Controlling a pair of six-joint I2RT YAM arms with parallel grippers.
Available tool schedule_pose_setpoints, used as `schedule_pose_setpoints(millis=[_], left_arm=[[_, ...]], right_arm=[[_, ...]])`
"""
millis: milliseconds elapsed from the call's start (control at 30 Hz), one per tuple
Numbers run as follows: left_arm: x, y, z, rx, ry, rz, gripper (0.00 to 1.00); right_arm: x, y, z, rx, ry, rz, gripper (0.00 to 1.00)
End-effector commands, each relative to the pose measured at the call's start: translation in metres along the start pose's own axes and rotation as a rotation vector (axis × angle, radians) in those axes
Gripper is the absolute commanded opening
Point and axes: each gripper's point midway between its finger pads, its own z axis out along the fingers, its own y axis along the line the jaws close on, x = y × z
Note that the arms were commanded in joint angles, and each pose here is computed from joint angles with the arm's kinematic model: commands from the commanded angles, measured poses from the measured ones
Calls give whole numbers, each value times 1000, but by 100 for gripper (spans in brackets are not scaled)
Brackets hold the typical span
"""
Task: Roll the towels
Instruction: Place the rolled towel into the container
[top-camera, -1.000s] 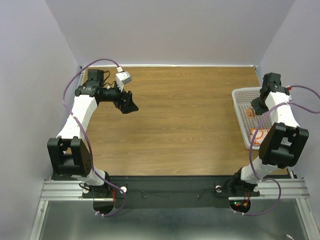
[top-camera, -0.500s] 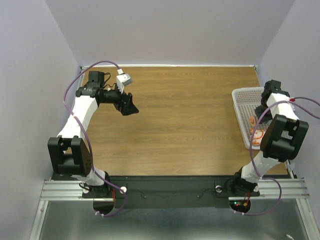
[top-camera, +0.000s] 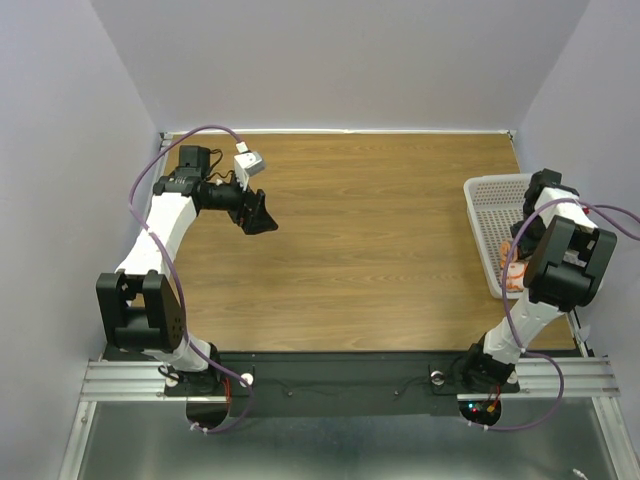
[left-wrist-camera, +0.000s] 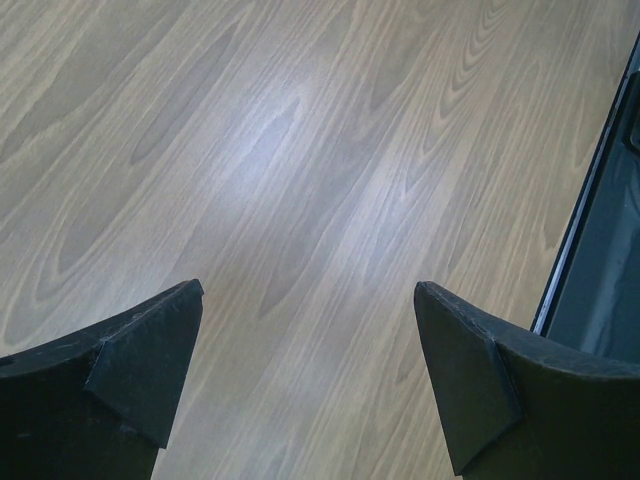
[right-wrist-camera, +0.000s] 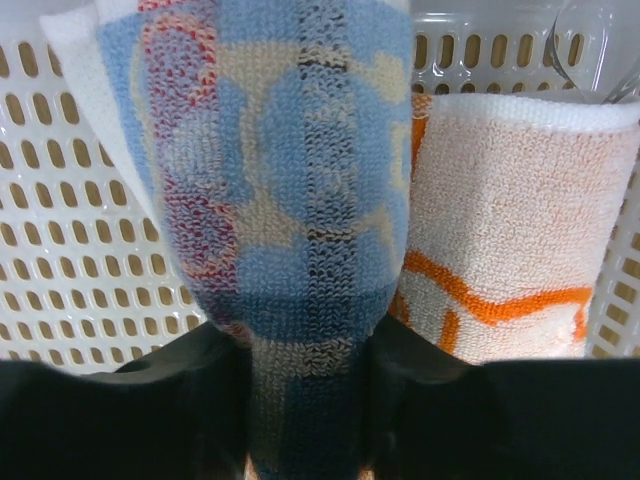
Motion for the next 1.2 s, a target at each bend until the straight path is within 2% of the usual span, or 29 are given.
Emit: schedule_pose_setpoints(millis=[0,100,233,500,867,1033,1100,1167], left_arm=[[-2,-3,2,25,-6,15,99],[1,-3,3,29,1,10,99],[4,-4,4,35,2,13,99],[11,-5,6,46,20,16,99],[18,-6,8,70,32,7,99],[18,-8,8,76,32,12,99],[16,-10,7,85,23,12,99],[15,-11,7,86,16,5,99]], right_arm=[[-14,1,2,2,-47,27,52],[-15,2,-1,-12,-45,16,65],[-17,-1,-4,-21,-53,16,75],[-21,2,-23,-99,-35,12,84],[-37,17,-51,-200,-52,3,84],[-48,22,-78,-280,-77,10,87],[-54,24,-91,-320,-96,9,90],[-62,28,-114,-402,-119,-9,98]])
